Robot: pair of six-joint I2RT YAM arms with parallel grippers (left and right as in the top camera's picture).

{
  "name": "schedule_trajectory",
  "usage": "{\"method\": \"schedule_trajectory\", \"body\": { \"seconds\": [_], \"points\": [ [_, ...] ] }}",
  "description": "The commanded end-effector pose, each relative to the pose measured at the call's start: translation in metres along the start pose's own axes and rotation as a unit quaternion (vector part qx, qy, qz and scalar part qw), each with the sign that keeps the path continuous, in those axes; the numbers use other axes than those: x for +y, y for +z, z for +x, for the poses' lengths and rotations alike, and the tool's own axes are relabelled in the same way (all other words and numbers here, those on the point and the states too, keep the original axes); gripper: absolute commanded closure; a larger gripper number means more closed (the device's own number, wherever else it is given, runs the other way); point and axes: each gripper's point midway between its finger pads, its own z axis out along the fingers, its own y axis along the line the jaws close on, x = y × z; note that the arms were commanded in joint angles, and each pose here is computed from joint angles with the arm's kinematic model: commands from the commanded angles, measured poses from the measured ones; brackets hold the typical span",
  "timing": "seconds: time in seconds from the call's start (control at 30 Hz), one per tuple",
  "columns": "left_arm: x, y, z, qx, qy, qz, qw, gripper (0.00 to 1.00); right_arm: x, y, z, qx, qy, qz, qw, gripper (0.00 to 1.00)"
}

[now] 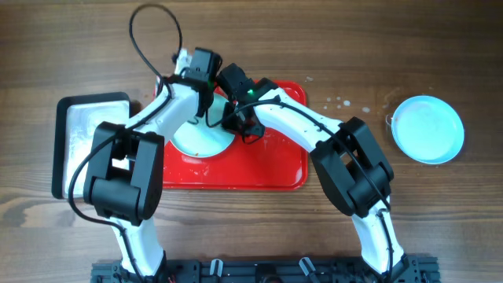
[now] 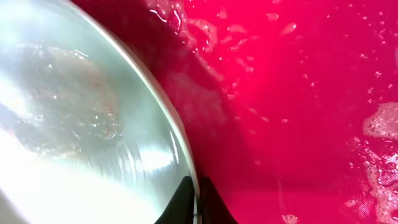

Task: Clean dirty plates on tray and stack at the side
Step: 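Scrub the plate's face with the left gripper's sponge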

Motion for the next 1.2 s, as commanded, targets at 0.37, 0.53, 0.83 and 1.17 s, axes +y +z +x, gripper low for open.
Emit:
{"method": "schedule_trajectory", "body": {
  "seconds": [0.37,0.53,0.83,1.17],
  "points": [
    [-0.087,-0.040,0.042,0.119,0.008,0.324,0.939,0.96,-0.052,0.044,0.025,0.039,-0.005,0.092,0.995,0.96],
    [-0.088,-0.033,0.056,0.148,-0.018,0.366,0.919,0.96,-0.050,0.044,0.024,0.038,-0.008,0.087,0.995,0.96],
    [-0.074,0.011,0.098,0.241,-0.152,0.304,0.909,0.96,-0.050,0.045,0.024,0.037,-0.009,0.087,0.996,0.95],
    [-0.032,0.000,0.126,0.370,-0.232,0.293,0.851,0.96,-0.048,0.045,0.024,0.037,-0.013,0.083,0.996,0.96]
  ]
}}
